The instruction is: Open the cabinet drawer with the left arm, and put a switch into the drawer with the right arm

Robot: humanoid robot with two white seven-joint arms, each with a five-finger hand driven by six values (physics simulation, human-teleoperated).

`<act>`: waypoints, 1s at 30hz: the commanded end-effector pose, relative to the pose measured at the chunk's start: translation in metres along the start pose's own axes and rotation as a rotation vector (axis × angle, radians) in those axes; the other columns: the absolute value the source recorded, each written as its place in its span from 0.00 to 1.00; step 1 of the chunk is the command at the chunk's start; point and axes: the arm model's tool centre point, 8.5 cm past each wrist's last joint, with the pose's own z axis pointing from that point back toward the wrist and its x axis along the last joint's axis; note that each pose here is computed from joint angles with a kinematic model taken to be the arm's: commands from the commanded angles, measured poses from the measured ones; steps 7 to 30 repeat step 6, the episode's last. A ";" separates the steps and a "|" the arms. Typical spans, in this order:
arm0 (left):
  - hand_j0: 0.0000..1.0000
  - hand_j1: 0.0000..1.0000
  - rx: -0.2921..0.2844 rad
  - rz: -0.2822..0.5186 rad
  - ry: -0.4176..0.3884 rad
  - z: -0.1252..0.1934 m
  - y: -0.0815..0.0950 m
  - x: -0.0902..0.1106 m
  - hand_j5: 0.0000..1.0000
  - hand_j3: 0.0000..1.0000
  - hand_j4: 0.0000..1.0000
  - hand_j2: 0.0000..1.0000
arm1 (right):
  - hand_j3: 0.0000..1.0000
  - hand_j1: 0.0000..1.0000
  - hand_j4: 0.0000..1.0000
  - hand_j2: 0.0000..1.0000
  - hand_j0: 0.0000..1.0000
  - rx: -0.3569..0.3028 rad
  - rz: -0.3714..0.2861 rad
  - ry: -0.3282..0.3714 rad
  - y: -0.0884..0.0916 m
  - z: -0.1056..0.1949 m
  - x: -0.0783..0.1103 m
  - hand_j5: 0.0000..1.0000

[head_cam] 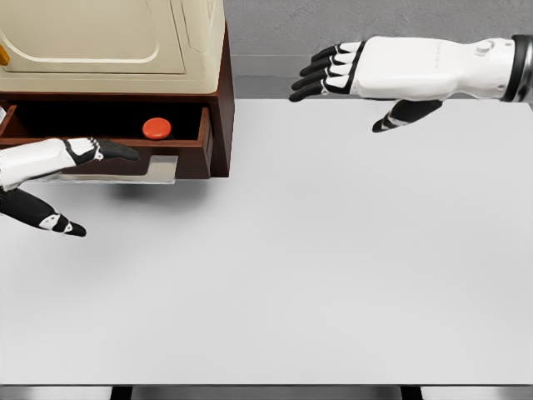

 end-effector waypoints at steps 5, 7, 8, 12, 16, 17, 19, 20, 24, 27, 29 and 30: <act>1.00 1.00 0.003 -0.019 -0.046 -0.012 0.004 0.006 1.00 1.00 1.00 1.00 | 1.00 1.00 1.00 1.00 1.00 0.018 -0.027 0.020 0.009 0.010 -0.001 1.00; 1.00 1.00 0.002 -0.020 -0.048 -0.013 0.004 0.006 1.00 1.00 1.00 1.00 | 1.00 1.00 1.00 1.00 1.00 0.019 -0.028 0.020 0.010 0.010 -0.001 1.00; 1.00 1.00 0.002 -0.020 -0.048 -0.013 0.004 0.006 1.00 1.00 1.00 1.00 | 1.00 1.00 1.00 1.00 1.00 0.019 -0.028 0.020 0.010 0.010 -0.001 1.00; 1.00 1.00 0.002 -0.020 -0.048 -0.013 0.004 0.006 1.00 1.00 1.00 1.00 | 1.00 1.00 1.00 1.00 1.00 0.019 -0.028 0.020 0.010 0.010 -0.001 1.00; 1.00 1.00 0.002 -0.020 -0.048 -0.013 0.004 0.006 1.00 1.00 1.00 1.00 | 1.00 1.00 1.00 1.00 1.00 0.019 -0.028 0.020 0.010 0.010 -0.001 1.00; 1.00 1.00 0.002 -0.020 -0.048 -0.013 0.004 0.006 1.00 1.00 1.00 1.00 | 1.00 1.00 1.00 1.00 1.00 0.019 -0.028 0.020 0.010 0.010 -0.001 1.00; 1.00 1.00 0.002 -0.020 -0.048 -0.013 0.004 0.006 1.00 1.00 1.00 1.00 | 1.00 1.00 1.00 1.00 1.00 0.019 -0.028 0.020 0.010 0.010 -0.001 1.00; 1.00 1.00 0.002 -0.020 -0.048 -0.013 0.004 0.006 1.00 1.00 1.00 1.00 | 1.00 1.00 1.00 1.00 1.00 0.019 -0.028 0.020 0.010 0.010 -0.001 1.00; 1.00 1.00 0.002 -0.020 -0.048 -0.013 0.004 0.006 1.00 1.00 1.00 1.00 | 1.00 1.00 1.00 1.00 1.00 0.019 -0.028 0.020 0.010 0.010 -0.001 1.00; 1.00 1.00 0.002 -0.020 -0.048 -0.013 0.004 0.006 1.00 1.00 1.00 1.00 | 1.00 1.00 1.00 1.00 1.00 0.019 -0.028 0.020 0.010 0.010 -0.001 1.00; 1.00 1.00 0.002 -0.020 -0.048 -0.013 0.004 0.006 1.00 1.00 1.00 1.00 | 1.00 1.00 1.00 1.00 1.00 0.019 -0.028 0.020 0.010 0.010 -0.001 1.00; 1.00 1.00 0.002 -0.020 -0.048 -0.013 0.004 0.006 1.00 1.00 1.00 1.00 | 1.00 1.00 1.00 1.00 1.00 0.019 -0.028 0.020 0.010 0.010 -0.001 1.00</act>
